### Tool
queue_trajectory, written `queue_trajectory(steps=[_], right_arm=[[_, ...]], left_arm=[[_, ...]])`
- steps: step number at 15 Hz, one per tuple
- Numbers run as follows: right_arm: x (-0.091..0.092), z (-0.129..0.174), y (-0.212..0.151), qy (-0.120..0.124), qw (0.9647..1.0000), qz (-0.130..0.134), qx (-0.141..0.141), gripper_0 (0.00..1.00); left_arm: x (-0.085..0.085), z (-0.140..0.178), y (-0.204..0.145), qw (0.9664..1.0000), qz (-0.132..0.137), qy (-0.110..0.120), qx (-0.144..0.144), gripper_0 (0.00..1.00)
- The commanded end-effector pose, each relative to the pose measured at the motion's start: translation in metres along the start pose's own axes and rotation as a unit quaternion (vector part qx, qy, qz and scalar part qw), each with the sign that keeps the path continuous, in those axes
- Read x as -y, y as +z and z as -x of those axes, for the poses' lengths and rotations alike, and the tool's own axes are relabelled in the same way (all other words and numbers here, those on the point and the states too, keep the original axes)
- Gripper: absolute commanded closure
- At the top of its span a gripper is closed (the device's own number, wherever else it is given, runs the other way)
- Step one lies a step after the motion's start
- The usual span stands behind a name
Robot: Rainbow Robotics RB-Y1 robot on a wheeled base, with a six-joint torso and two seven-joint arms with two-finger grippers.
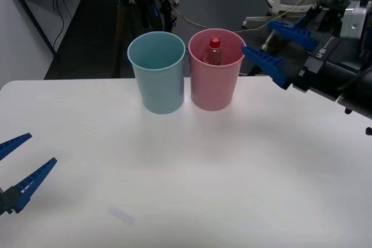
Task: Grasp the object on the table and drop it into the matching bin: aluminum can to the light blue bin, PET bottle to the pink bin.
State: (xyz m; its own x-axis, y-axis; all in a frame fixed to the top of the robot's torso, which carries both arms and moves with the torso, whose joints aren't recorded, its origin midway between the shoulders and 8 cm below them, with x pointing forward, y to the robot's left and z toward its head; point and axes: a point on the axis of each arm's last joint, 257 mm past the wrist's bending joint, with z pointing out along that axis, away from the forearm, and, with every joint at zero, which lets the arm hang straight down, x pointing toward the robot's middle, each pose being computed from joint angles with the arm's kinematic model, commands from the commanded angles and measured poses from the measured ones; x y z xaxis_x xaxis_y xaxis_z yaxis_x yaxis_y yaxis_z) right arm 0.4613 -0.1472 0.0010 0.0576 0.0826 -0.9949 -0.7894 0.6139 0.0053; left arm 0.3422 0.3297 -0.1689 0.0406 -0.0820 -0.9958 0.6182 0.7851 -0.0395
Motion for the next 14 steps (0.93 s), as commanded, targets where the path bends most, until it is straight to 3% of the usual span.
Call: queue_trajectory(steps=[1,6,8,14], right_arm=[[-0.005,-0.014,-0.017,0.007,1.0000,0.001,-0.003,0.00],[-0.010,-0.051,-0.057,0.008,0.9998,-0.006,-0.020,0.00],[-0.012,-0.065,-0.075,-0.013,0.9995,-0.013,-0.026,0.00],[-0.022,-0.110,-0.125,-0.021,0.9974,-0.034,-0.060,0.00]], left_arm=[[0.000,0.000,0.000,1.0000,0.000,0.000,0.000,0.00],[0.000,0.000,0.000,1.0000,0.000,0.000,0.000,0.00],[0.000,0.000,0.000,1.0000,0.000,0.000,0.000,0.00],[0.000,0.000,0.000,1.0000,0.000,0.000,0.000,0.00]])
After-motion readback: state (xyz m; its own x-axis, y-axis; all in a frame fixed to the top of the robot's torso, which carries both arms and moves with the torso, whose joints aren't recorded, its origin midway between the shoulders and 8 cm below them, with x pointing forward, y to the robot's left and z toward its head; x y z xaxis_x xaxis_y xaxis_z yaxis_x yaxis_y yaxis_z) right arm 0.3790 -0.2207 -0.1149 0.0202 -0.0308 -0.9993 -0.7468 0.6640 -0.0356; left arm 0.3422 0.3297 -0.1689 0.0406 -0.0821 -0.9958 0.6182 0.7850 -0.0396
